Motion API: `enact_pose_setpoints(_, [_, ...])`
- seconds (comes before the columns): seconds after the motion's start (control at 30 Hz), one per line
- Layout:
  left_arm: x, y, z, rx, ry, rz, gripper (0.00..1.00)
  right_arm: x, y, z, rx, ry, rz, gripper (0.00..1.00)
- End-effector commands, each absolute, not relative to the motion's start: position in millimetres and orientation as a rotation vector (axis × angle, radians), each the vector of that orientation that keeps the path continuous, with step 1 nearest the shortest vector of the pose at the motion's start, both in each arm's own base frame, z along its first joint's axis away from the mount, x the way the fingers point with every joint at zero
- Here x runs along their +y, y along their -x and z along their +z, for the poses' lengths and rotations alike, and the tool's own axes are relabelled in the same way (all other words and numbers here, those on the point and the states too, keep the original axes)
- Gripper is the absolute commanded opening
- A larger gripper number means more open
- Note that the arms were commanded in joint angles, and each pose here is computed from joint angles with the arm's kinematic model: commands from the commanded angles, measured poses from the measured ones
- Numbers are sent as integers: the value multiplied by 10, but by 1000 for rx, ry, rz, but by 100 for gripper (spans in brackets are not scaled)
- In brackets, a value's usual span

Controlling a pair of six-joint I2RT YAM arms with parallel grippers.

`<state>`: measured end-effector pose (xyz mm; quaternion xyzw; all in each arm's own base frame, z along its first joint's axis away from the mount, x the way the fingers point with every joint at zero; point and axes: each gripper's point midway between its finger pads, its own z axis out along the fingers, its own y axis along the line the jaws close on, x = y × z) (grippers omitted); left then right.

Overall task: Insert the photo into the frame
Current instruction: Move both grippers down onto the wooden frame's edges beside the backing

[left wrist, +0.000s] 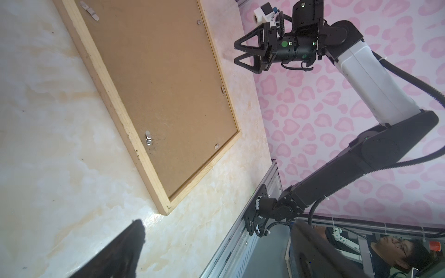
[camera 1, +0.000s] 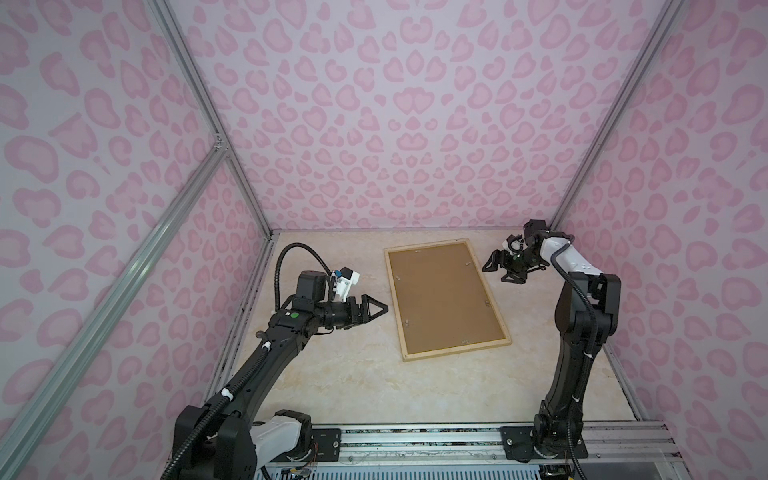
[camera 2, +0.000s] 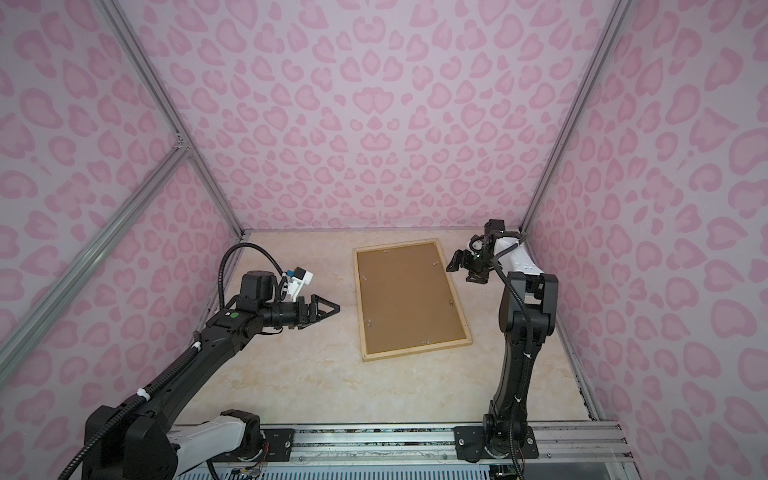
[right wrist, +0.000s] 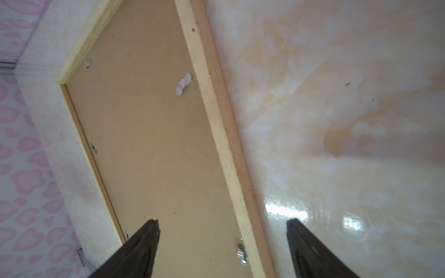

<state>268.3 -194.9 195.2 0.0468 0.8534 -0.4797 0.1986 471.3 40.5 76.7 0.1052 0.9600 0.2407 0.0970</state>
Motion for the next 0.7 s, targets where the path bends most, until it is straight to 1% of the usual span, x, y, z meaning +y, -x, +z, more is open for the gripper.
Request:
enact_pose_setpoints(0.0, [-1860, -2775, 1757, 2456, -63, -1234, 97, 376, -4620, 552, 2905, -318, 547, 95])
enact_pose_setpoints(0.03, [-1833, -2801, 1682, 2494, -35, -1197, 97, 405, -4596, 487, 2913, -316, 522, 98])
enact_pose_setpoints(0.13, [-1832, -2899, 1585, 2557, 66, -1130, 97, 507, -4542, 370, 2903, -332, 520, 98])
enact_pose_setpoints(0.23, [-1868, -3067, 1489, 2589, 165, -933, 97, 602, -4504, 309, 2884, -370, 549, 98])
enact_pose_setpoints(0.33, [-1886, -3271, 1237, 2639, 269, -741, 97, 752, -4448, 245, 2906, -344, 538, 98])
enact_pose_setpoints(0.4, [-1954, -3407, 1024, 2682, 277, -636, 97, 853, -4412, 214, 2911, -329, 565, 98])
enact_pose_setpoints(0.47, [-2045, -3501, 801, 2749, 268, -577, 97, 934, -4393, 222, 2907, -308, 579, 97])
enact_pose_setpoints(0.5, [-2096, -3556, 718, 2773, 260, -558, 97, 962, -4314, 167, 2925, -298, 572, 96])
enact_pose_setpoints(0.6, [-2184, -3704, 576, 2791, 250, -488, 100, 1044, -4235, 149, 2940, -252, 553, 92])
enact_pose_setpoints(0.67, [-2175, -3800, 476, 2807, 266, -408, 96, 1077, -4198, 155, 2943, -234, 535, 91])
